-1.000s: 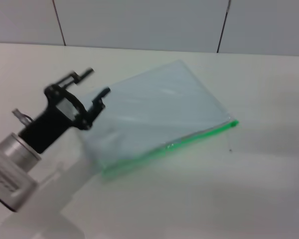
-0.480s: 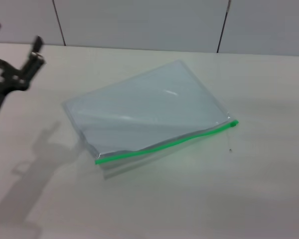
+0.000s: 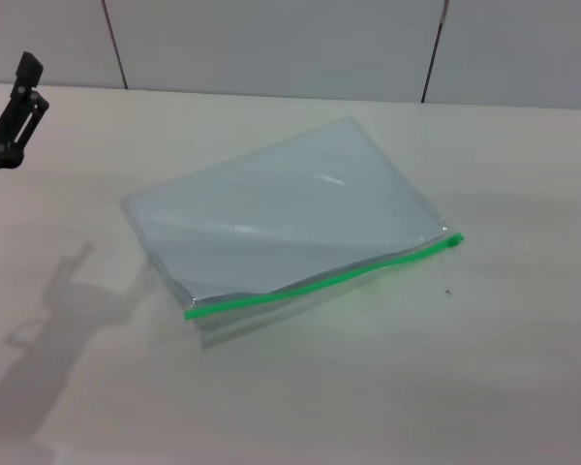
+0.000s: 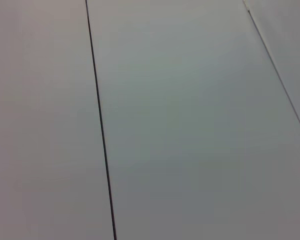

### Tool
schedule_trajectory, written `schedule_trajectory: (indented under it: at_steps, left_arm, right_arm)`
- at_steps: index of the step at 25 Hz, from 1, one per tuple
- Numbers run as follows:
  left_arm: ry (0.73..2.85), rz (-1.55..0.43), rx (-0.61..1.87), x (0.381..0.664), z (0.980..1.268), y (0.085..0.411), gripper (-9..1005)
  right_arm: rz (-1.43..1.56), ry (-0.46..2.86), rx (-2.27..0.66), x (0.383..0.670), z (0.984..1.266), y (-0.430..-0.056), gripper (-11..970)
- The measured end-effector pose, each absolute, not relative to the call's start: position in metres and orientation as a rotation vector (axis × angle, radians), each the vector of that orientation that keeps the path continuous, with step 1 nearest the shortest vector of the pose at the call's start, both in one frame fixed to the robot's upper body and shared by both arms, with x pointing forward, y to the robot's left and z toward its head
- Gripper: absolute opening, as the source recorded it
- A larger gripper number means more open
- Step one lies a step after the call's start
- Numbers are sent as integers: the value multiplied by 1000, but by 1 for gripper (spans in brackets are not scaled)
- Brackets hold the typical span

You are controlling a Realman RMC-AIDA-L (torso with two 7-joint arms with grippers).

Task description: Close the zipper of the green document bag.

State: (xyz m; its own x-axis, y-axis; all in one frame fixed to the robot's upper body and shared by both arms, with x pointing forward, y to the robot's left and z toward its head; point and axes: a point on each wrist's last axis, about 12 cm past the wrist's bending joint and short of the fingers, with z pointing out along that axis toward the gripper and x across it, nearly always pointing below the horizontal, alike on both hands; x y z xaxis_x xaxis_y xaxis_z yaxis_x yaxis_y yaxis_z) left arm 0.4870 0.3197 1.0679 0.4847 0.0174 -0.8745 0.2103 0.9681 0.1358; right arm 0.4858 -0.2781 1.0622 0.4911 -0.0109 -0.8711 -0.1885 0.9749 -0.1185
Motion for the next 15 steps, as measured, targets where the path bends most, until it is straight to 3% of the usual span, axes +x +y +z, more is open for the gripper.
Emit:
schedule_trajectory:
  at_steps: [15]
  left_arm:
    - [1063,-118,234,486,1067,320,847]
  right_arm:
    - [134,1057,-247,483,1060,-274,877]
